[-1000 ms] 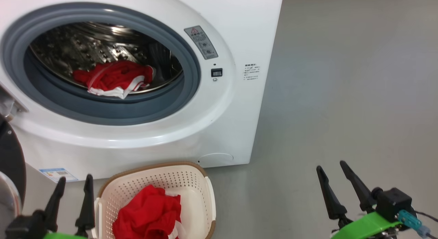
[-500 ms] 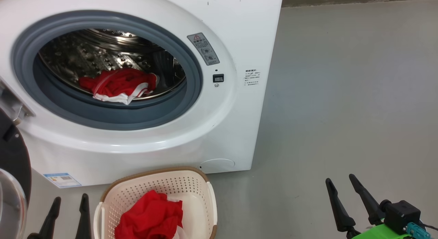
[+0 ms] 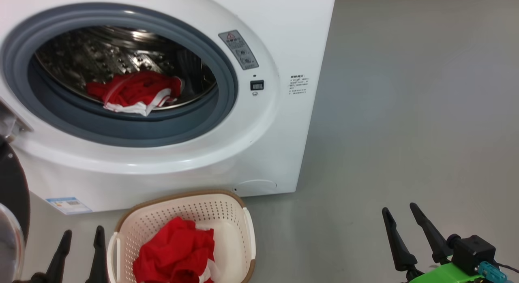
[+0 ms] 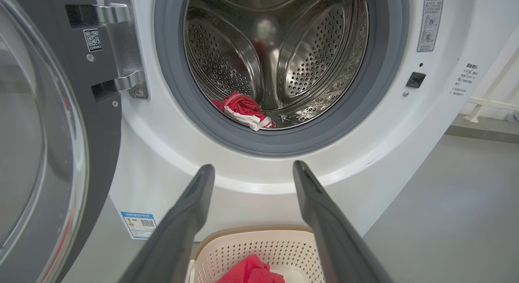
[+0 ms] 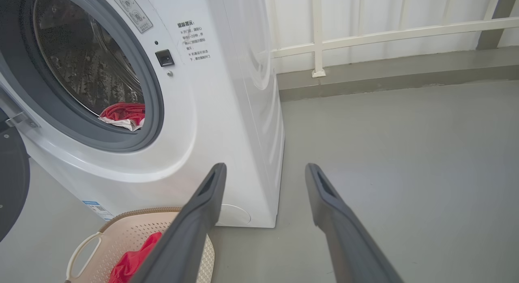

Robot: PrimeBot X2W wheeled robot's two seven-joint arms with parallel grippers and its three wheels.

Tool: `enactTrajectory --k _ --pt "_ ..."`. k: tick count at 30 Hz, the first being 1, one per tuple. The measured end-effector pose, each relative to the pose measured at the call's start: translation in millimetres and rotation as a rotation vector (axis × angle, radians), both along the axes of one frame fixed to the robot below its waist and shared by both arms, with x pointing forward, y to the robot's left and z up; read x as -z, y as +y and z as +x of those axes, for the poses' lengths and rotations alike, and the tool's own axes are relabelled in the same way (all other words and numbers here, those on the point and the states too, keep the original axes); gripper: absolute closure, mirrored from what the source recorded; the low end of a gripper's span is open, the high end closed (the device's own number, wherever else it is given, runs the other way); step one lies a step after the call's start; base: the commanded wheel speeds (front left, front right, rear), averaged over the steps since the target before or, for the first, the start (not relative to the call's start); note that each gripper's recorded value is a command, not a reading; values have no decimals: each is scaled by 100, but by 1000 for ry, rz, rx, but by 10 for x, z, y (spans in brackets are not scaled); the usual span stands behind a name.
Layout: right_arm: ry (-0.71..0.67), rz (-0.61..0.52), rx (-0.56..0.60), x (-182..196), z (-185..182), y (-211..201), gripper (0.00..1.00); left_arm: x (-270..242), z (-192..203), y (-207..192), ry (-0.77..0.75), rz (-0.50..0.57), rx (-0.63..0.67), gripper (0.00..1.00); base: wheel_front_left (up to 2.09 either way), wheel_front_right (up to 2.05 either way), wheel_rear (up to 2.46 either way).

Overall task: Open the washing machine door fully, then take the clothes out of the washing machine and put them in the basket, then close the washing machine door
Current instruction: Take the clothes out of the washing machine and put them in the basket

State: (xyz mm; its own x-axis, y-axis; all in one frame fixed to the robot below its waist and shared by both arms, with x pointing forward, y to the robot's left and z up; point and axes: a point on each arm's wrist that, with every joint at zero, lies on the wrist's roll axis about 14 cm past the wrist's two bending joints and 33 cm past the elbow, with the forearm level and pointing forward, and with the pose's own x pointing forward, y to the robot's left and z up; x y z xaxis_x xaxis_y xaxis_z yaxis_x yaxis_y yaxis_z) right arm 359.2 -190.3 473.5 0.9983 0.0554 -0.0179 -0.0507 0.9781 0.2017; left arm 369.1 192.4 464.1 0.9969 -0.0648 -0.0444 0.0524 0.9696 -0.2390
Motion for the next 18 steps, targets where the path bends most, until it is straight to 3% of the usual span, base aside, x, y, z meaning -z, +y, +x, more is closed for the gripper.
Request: enactTrajectory --k 5,18 --pt "16 5 -4 62 80 39 0 48 175 -66 11 4 37 0 0 0 0" --pt "22 8 -43 183 575 260 0 159 1265 -369 39 131 222 0 0 0 0"
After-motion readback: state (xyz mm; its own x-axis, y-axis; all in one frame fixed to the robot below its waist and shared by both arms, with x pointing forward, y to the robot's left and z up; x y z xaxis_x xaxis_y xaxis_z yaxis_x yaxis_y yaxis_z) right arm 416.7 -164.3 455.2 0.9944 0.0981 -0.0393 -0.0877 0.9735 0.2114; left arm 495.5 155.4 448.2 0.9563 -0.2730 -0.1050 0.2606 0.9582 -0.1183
